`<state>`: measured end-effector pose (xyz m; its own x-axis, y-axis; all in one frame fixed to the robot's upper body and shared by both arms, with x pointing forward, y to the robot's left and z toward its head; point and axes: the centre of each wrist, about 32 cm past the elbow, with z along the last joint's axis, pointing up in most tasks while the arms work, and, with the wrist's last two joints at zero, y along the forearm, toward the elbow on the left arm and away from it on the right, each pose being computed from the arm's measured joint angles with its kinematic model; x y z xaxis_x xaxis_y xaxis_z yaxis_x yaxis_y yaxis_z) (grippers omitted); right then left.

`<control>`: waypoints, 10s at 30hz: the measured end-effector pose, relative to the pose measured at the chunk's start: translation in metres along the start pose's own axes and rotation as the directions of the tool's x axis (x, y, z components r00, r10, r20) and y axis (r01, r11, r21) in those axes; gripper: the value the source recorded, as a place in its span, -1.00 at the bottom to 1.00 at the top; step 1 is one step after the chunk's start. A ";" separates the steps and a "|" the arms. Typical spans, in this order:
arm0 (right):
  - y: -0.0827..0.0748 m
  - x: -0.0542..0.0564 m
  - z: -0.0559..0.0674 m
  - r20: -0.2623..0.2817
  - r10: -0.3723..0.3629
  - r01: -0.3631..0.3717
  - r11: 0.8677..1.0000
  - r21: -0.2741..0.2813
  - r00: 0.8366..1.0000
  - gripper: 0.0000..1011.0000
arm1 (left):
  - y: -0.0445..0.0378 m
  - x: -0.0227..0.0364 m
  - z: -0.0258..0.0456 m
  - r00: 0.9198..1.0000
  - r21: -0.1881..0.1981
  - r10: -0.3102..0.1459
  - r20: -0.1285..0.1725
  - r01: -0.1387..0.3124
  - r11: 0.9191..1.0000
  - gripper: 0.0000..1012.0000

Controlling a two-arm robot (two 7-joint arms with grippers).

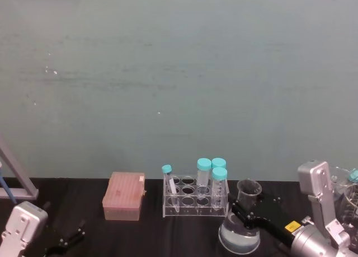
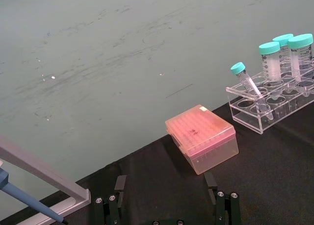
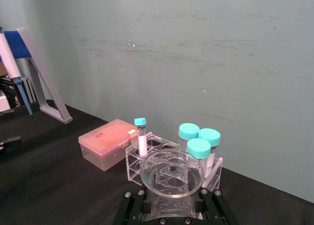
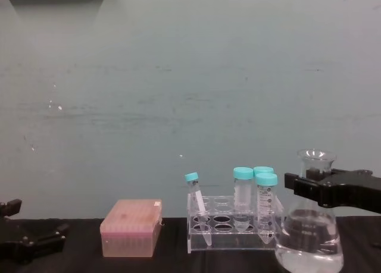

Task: Pick up the beaker with the right gripper, shake it three times, and then put it down.

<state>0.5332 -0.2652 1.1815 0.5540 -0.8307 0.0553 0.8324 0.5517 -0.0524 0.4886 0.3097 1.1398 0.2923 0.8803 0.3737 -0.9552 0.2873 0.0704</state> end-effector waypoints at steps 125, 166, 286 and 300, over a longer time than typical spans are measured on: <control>-0.021 0.024 0.015 -0.093 -0.039 0.035 0.998 -0.044 0.995 -0.10 | 0.0000 0.0000 0.0000 1.000 0.000 0.000 0.000 0.000 1.000 0.98; -0.027 0.033 0.018 -0.248 -0.027 0.025 1.000 -0.012 0.968 -0.10 | 0.0000 0.0000 0.0000 1.000 0.000 0.000 0.000 0.000 1.000 0.98; -0.031 0.033 0.023 -0.746 0.037 0.015 0.998 0.062 0.664 -0.10 | 0.0000 0.0000 0.0000 1.000 0.000 0.000 0.000 0.000 1.000 0.98; -0.036 0.057 0.044 0.294 0.015 -0.018 1.000 0.009 0.956 -0.10 | 0.0000 0.0000 0.0000 1.000 0.000 0.000 0.000 0.000 1.000 0.98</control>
<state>0.5352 -0.3295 1.2301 0.5454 -0.7637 0.3453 0.8224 0.5672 -0.0446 0.4886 0.3097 1.1398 0.2922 0.8803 0.3738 -0.9553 0.2873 0.0702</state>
